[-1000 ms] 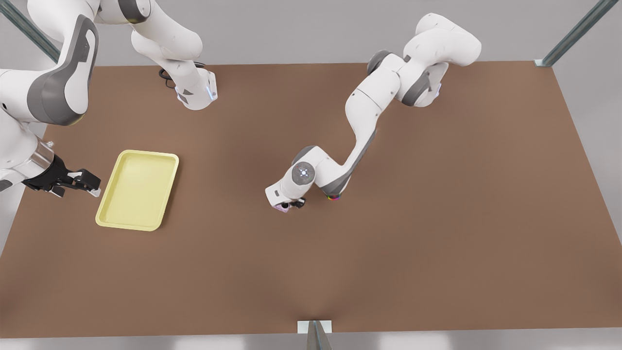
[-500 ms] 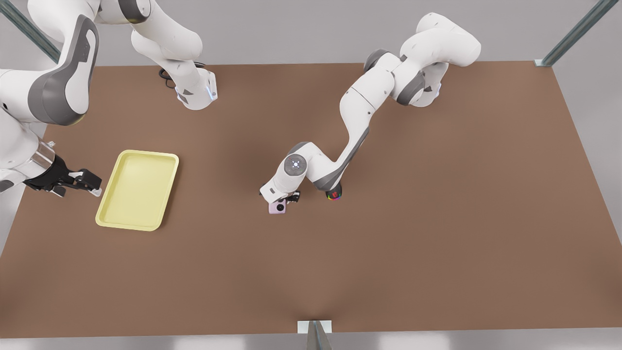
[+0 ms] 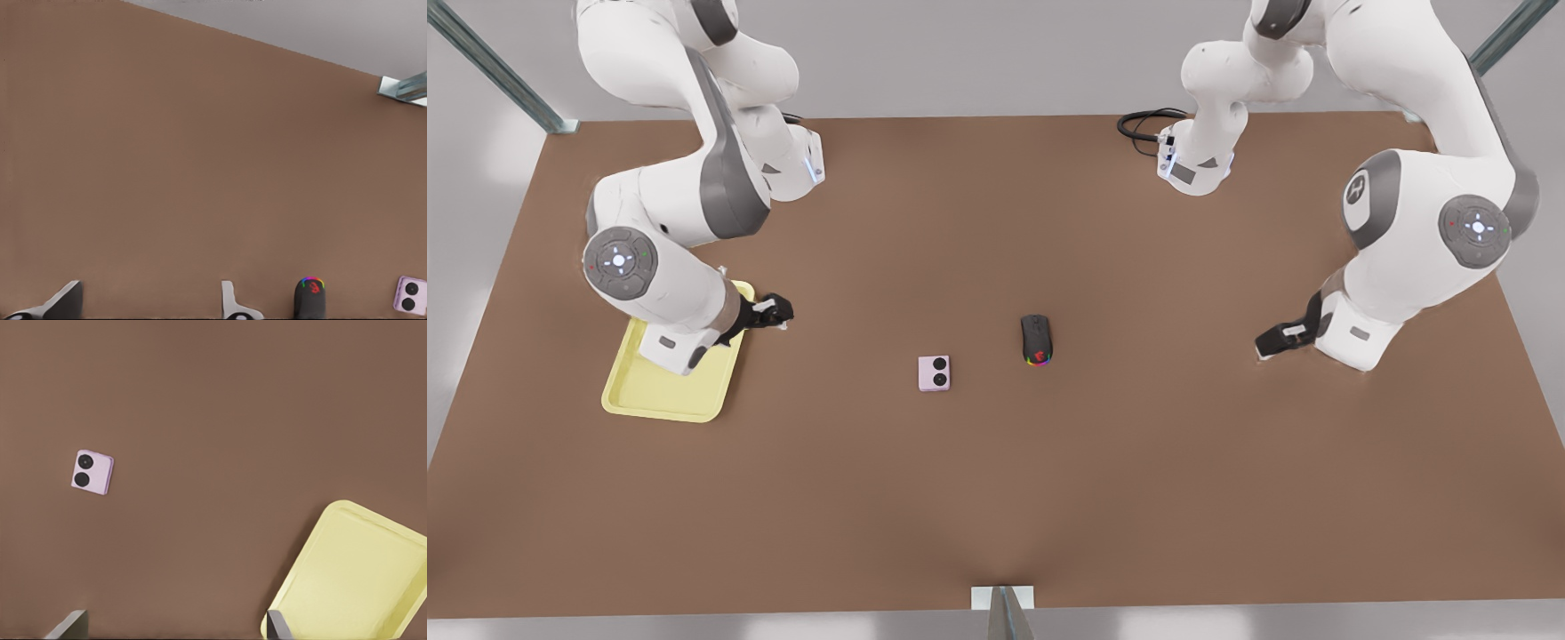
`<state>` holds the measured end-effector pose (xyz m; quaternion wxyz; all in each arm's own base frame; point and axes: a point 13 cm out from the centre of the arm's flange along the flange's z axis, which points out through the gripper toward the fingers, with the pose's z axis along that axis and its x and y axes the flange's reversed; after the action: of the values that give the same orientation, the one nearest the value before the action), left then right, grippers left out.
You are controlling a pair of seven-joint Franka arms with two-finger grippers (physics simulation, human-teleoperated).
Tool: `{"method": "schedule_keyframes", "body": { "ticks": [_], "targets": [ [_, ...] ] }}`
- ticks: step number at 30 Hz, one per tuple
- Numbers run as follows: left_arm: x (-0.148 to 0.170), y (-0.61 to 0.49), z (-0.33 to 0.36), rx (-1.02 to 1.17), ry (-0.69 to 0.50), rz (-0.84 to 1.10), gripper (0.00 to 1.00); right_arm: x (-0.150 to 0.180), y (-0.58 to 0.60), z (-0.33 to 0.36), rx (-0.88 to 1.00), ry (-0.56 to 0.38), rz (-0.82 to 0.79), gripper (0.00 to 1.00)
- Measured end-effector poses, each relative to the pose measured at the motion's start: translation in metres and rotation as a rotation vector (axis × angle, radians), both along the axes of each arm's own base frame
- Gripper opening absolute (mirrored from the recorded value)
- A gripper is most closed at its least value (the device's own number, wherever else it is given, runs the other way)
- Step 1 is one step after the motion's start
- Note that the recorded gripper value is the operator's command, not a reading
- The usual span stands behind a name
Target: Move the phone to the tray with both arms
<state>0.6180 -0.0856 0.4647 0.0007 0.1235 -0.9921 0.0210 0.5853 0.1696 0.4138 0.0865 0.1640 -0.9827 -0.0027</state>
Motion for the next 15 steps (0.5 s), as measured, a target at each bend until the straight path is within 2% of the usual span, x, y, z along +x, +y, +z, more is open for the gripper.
{"method": "schedule_keyframes", "body": {
  "ticks": [1,3,10,15],
  "targets": [
    [-0.018,0.011,0.013,0.015,-0.001,-0.017,1.00,-0.004,0.014,-0.015,-0.007,0.019,0.014,1.00],
    [-0.035,0.028,0.020,0.043,0.013,-0.045,1.00,-0.012,0.041,-0.055,-0.022,0.057,0.032,1.00],
    [-0.024,0.036,-0.028,0.063,0.116,-0.159,1.00,-0.023,0.137,-0.144,-0.021,0.050,0.005,1.00],
    [-0.020,0.057,-0.030,0.063,0.113,-0.182,1.00,-0.030,0.175,-0.227,-0.028,0.041,-0.094,1.00]
  ]
}}
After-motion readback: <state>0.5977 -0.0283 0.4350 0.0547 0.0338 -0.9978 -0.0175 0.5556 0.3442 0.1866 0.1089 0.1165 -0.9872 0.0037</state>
